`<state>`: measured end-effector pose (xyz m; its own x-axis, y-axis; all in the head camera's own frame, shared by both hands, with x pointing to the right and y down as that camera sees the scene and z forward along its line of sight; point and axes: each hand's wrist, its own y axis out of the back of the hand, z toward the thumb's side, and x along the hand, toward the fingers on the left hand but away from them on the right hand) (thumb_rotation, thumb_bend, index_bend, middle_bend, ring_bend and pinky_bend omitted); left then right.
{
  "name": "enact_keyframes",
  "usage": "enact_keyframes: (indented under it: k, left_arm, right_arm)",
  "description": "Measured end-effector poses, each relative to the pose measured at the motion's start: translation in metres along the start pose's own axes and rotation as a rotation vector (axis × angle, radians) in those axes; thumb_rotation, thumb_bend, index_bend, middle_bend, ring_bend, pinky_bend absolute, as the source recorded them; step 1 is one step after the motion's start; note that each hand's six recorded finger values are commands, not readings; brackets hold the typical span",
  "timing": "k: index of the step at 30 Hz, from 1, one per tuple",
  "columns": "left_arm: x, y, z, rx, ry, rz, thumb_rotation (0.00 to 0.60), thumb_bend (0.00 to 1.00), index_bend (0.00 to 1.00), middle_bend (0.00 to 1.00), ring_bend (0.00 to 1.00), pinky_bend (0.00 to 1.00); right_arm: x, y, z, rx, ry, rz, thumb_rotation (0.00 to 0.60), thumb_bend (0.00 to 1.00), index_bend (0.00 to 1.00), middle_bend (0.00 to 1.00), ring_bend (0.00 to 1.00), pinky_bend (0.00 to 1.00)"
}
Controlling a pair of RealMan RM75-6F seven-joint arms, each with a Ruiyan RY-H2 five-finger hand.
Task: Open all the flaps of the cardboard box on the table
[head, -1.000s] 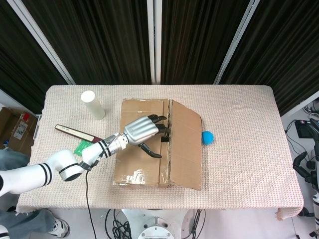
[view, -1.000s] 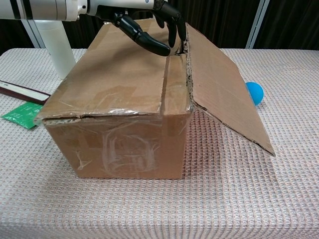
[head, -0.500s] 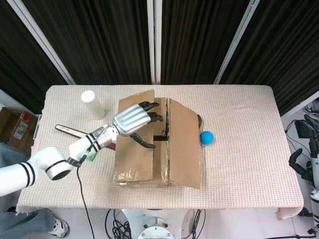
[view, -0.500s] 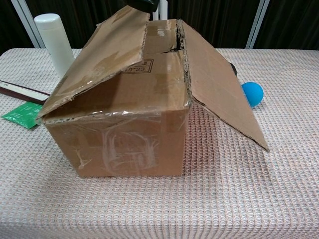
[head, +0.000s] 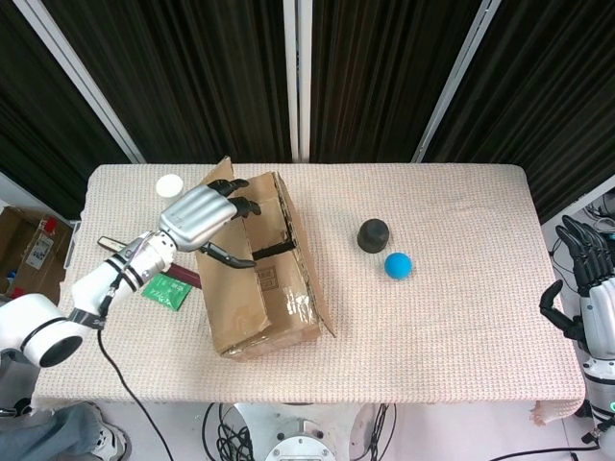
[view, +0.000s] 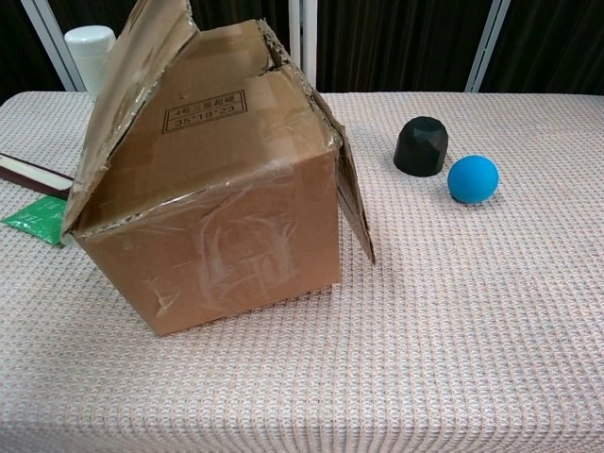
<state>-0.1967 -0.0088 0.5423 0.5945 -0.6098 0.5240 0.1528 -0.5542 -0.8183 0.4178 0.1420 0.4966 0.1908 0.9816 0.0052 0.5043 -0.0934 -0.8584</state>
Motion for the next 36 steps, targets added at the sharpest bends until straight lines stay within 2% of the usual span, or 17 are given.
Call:
enact_keyframes:
  k: [19, 29, 36]
  left_arm:
    - [-0.057, 0.011, -0.042, -0.004, 0.153, -0.004, 0.163, 0.0, 0.25, 0.43, 0.09, 0.19]
    - [-0.093, 0.013, -0.068, -0.063, 0.237, 0.044, 0.166, 0.0, 0.25, 0.42, 0.09, 0.19]
    - [-0.13, 0.007, -0.099, -0.101, 0.343, 0.078, 0.164, 0.0, 0.25, 0.4, 0.09, 0.19]
  right_arm:
    - [-0.003, -0.012, 0.005, -0.007, 0.012, 0.028, 0.6, 0.78, 0.0, 0.0, 0.0, 0.0]
    - [-0.002, -0.013, 0.002, -0.012, 0.001, 0.032, 0.6, 0.78, 0.0, 0.0, 0.0, 0.0]
    - [-0.001, -0.013, 0.0, -0.014, -0.003, 0.032, 0.6, 0.78, 0.0, 0.0, 0.0, 0.0]
